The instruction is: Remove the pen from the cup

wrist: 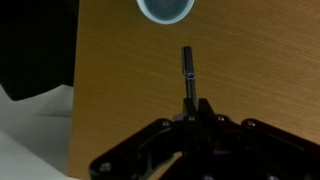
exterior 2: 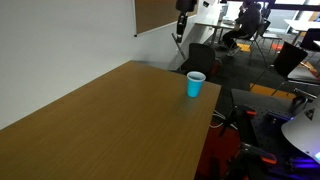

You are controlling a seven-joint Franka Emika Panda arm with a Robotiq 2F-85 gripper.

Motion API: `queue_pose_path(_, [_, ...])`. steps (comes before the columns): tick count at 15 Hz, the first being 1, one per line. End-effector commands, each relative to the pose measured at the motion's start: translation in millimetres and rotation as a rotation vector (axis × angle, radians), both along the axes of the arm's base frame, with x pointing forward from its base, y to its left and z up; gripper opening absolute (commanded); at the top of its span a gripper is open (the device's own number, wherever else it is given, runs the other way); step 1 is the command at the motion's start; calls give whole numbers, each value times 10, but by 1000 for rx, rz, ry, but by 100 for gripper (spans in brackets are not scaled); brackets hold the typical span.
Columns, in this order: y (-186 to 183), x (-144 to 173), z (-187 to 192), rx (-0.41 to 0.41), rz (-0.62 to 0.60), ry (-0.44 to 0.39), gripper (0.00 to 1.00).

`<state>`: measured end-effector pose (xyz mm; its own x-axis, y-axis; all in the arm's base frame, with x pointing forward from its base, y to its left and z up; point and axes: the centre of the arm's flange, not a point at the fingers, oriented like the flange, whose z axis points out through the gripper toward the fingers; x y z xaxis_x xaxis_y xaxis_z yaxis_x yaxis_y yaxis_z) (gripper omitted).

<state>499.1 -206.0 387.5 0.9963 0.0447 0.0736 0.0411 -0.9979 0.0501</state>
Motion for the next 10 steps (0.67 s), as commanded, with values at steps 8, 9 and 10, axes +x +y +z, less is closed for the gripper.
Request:
queue_pose_path(8, [100, 1208, -594, 7, 30, 135, 2])
queue_pose_path(9, [115, 1280, -651, 9, 35, 148, 2])
queue_pose_path(10, [131, 1356, -729, 10, 38, 160, 2])
